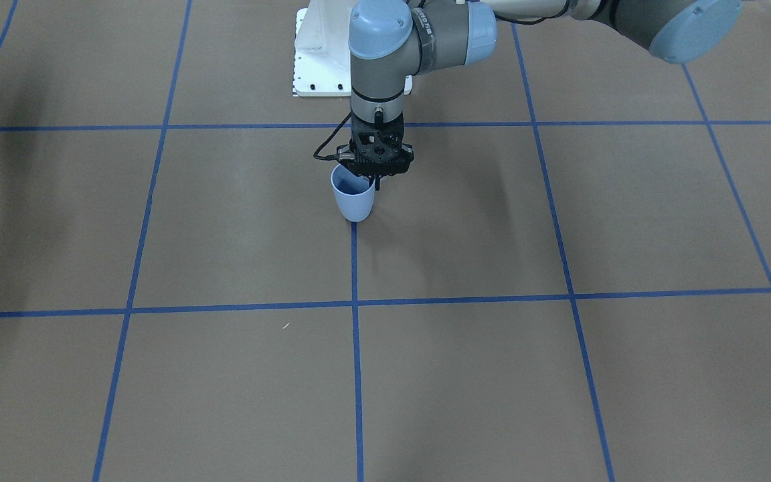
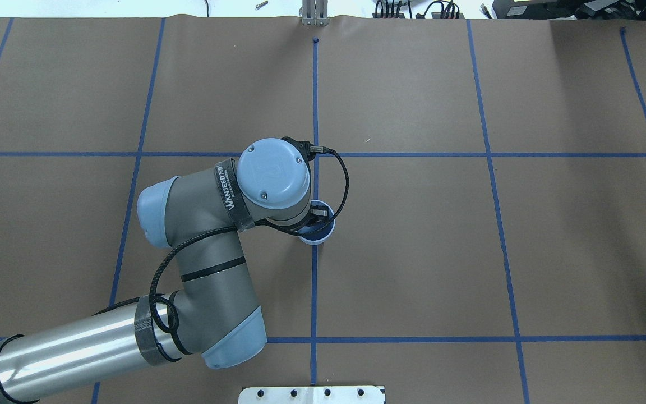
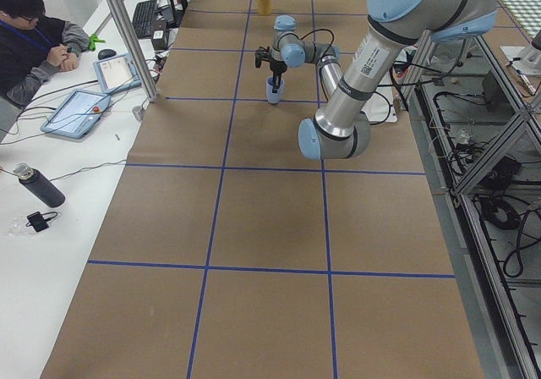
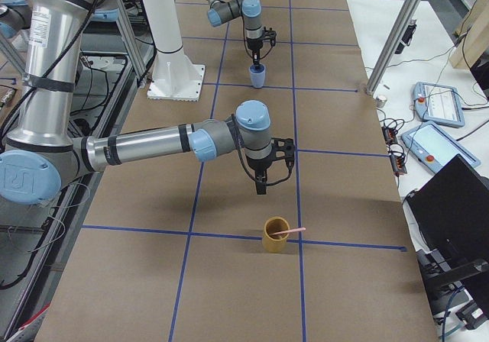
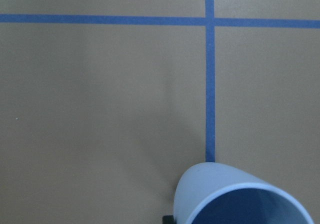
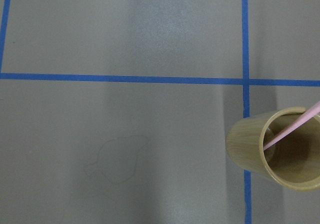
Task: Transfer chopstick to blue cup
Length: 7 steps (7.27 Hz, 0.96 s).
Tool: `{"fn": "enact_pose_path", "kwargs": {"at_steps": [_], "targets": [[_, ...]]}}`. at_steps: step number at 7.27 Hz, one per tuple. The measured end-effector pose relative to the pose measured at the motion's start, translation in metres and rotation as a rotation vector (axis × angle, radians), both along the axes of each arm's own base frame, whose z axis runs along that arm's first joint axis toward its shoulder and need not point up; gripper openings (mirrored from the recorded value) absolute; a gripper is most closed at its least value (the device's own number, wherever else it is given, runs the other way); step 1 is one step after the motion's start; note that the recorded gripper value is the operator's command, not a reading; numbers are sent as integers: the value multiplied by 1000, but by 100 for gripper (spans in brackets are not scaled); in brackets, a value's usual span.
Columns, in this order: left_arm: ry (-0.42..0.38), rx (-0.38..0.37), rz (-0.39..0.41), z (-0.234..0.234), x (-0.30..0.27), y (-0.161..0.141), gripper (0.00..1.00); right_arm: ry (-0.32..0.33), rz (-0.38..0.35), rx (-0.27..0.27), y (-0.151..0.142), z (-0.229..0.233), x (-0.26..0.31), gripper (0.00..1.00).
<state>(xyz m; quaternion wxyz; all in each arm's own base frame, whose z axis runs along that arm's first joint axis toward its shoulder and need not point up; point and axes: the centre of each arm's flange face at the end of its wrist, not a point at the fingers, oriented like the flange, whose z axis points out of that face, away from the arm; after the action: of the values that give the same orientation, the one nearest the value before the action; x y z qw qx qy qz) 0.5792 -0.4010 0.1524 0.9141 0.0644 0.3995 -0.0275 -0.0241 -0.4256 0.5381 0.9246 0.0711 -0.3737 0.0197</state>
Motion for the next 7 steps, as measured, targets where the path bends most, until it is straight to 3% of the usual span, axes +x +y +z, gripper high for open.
{"fn": "enact_pose_path", "kwargs": {"at_steps": [2,4,6,7], "targets": [[24,26,7,-3,-1,-4,98,-1,0,0,0,0,0,100],[66,32,-18,-17,-33,-28,98,-1,-2,0,0,0,-1,100],[98,19,18,-13,-98,-80,98,2,-4,1,-1,1,-1,100],[79,43,67,14,-147,-117,99,8,-10,11,-1,4,0,100]]}}
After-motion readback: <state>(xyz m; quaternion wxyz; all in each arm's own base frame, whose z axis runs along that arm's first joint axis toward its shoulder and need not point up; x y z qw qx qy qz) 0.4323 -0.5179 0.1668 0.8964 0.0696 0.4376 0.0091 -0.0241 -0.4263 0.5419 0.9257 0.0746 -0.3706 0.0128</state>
